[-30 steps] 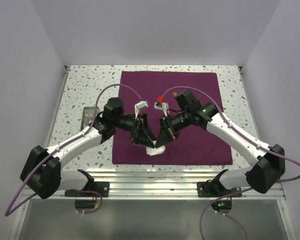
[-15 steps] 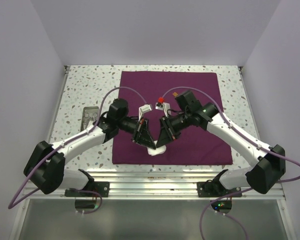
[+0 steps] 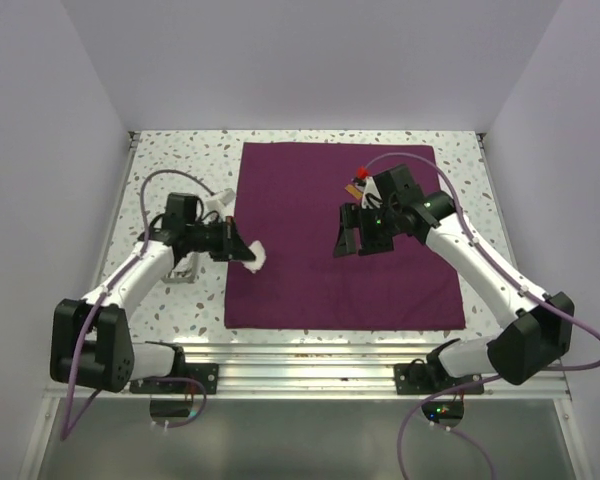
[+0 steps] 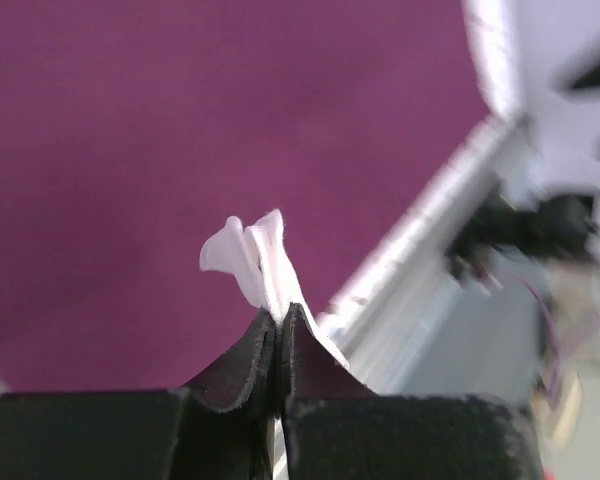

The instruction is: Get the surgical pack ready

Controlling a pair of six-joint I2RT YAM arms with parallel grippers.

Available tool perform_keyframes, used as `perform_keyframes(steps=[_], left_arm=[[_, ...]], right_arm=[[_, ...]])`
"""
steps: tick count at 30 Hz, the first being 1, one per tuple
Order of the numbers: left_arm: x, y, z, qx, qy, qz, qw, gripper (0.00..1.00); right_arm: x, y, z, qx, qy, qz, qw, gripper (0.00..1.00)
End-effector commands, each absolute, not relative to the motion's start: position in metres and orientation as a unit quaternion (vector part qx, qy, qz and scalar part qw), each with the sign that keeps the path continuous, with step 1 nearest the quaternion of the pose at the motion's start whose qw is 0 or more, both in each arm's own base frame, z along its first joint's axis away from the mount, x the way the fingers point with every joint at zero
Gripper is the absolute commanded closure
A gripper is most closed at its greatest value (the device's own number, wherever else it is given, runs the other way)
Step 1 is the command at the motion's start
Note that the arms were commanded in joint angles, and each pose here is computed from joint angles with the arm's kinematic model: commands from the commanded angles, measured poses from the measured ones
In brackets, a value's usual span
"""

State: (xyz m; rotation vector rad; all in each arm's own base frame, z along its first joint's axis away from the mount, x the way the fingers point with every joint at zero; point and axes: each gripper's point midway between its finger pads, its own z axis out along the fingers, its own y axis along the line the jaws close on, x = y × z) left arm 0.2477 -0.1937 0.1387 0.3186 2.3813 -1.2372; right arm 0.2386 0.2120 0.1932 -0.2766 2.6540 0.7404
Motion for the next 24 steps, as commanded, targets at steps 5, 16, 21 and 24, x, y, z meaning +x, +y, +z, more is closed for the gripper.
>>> perform_keyframes(steps=[5,16,21,24], left_arm=[[0.303,-0.034,0.107,-0.101,0.926,-0.208,0.3,1.0],[0.317,0.018,0.087,-0.158,0.937,-0.168,0.263,1.0],[0.335,0.005,0.104,-0.123,0.921,-0.229,0.291,1.0],[0.341,0.003,0.114,-0.111,0.917,-0.237,0.301,1.0]], right_arm=[[0.237,0.219,0.185,-0.089,0.945,0.272,0.156,0.28],[0.226,0.224,0.177,-0.123,0.942,0.288,0.123,0.28],[0.227,0.229,0.174,-0.131,0.939,0.298,0.114,0.29],[0.228,0.232,0.172,-0.132,0.937,0.303,0.11,0.29]])
